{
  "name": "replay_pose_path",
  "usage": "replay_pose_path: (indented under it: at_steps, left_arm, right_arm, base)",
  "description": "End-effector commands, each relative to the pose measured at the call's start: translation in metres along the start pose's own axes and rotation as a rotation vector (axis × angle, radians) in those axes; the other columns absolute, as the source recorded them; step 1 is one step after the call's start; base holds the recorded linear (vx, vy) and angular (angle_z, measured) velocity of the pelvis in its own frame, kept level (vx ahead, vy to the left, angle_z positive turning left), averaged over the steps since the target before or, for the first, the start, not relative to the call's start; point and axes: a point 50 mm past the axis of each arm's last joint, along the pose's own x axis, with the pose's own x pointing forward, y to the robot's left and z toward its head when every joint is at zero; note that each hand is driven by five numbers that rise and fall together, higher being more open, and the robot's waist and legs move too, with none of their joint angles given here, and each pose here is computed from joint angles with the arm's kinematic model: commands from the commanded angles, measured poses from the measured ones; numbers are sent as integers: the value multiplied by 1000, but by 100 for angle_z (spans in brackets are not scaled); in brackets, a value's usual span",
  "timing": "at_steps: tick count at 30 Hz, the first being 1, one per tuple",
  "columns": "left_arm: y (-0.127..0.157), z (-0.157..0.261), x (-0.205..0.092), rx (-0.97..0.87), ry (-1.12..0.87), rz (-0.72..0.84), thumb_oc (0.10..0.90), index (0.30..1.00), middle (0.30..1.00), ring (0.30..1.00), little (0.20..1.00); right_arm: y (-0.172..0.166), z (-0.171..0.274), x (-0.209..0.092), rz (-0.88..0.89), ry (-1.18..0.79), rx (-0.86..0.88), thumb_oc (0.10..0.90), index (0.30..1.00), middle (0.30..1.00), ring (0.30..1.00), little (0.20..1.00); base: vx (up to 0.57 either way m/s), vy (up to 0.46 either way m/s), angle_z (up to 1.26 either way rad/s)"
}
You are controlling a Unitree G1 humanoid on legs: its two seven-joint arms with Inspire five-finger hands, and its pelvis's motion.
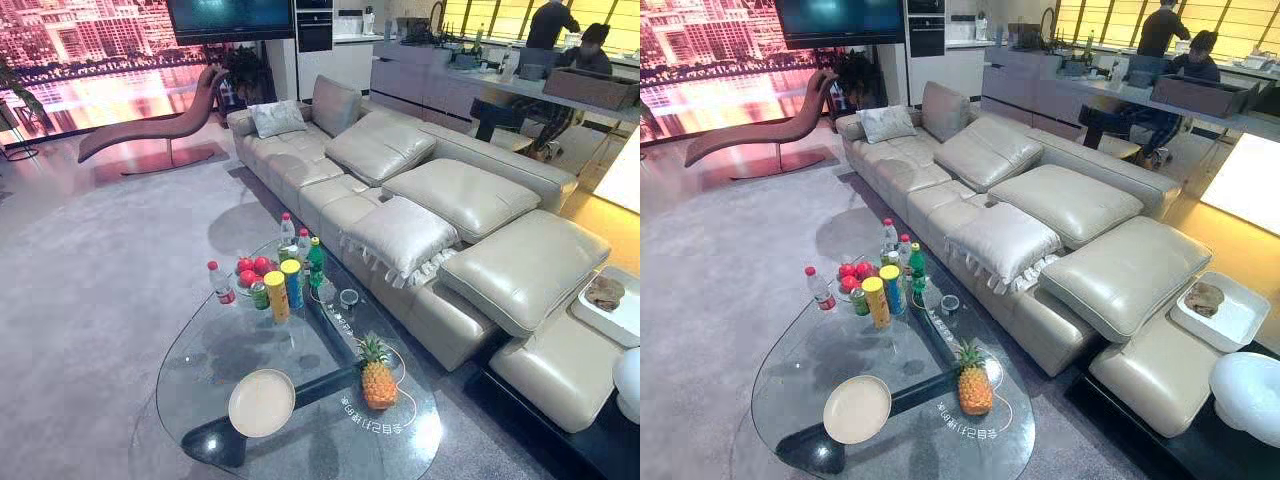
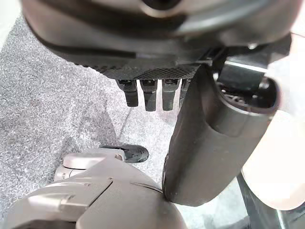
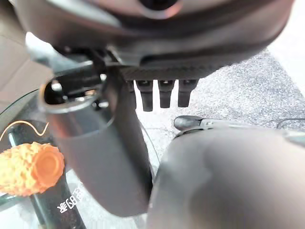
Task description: Pick up the fruit to the plate
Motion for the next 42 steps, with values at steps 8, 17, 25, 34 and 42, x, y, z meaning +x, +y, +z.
replay_pose_path:
  at_steps: [8,17,25,34,42]
  left_arm:
    - [-12,18,1,17,-5,-38,800,900,900,900,900]
    - [-10,17,1,22,12,-29,800,900,900,900,900]
    - [-15,13,0,33,21,-16,800,900,900,900,900]
    - [-16,14,0,16,24,-2,800,900,900,900,900]
    - [-6,22,1,4,-15,2,800,900,900,900,900]
  right_arm:
    - [0,-7,0,-19,72,-52,800,900,900,900,900]
    - [-2,-6,0,-25,71,-47,800,900,900,900,900]
    - [4,-9,0,-23,72,-44,800,900,900,900,900]
    - [-4,-10,0,-154,72,-12,800,900,900,900,900]
    - [-28,31,-4,-308,-129,141,800,900,900,900,900]
  base:
    - [7,31,3]
    - [0,0,0]
    - [0,0,0]
    - [22,-9,0]
    - [-4,-8,-1]
